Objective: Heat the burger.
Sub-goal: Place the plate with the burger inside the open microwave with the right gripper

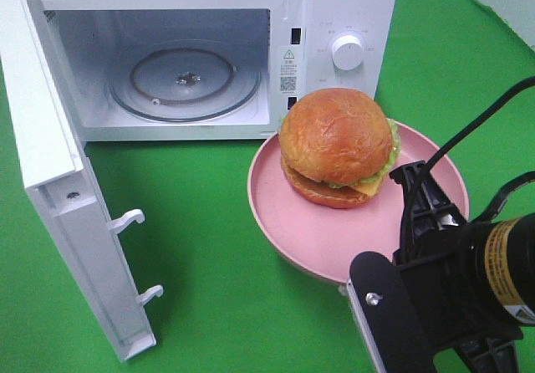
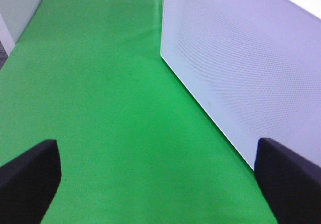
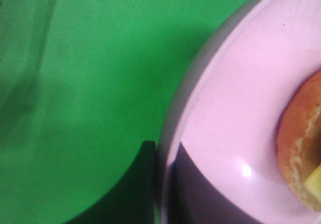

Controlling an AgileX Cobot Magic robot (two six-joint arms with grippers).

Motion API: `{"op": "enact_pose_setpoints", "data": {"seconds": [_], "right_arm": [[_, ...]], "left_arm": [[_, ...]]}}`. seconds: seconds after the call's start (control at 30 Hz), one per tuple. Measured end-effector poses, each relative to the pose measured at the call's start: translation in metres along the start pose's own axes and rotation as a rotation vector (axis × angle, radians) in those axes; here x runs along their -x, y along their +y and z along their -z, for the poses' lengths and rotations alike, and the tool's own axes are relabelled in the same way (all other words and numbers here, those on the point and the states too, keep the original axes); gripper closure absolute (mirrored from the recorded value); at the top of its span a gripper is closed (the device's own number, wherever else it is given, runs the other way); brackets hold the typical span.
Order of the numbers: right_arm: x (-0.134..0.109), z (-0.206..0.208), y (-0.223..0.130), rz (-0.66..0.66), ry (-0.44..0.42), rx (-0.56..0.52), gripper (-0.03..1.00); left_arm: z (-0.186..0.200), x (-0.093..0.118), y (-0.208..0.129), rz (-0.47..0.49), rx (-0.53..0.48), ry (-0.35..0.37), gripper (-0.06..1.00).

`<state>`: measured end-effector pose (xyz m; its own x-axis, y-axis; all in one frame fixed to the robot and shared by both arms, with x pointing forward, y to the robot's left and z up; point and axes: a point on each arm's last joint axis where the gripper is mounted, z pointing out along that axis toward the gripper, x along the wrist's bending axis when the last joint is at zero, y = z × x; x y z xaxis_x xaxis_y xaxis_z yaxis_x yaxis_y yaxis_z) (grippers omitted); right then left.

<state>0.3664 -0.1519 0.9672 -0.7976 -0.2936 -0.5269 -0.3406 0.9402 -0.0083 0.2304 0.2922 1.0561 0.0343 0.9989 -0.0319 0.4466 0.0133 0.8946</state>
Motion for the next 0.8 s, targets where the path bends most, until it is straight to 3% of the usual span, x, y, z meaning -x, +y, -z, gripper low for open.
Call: {"op": "enact_pose_setpoints", "data": {"seconds": [0.4,0.8], "right_arm": [[0.005,-0.008,-0.022,0.143,0.073,0.007,0.94],[0.01,-0.013,-0.04,0.263,0.11,0.089,0.94]], "left_arm": [[0.0,0.0,0.0,0.0,0.0,0.0,-0.02],[0.0,0.0,0.0,0.0,0.0,0.0,-0.02]]}}
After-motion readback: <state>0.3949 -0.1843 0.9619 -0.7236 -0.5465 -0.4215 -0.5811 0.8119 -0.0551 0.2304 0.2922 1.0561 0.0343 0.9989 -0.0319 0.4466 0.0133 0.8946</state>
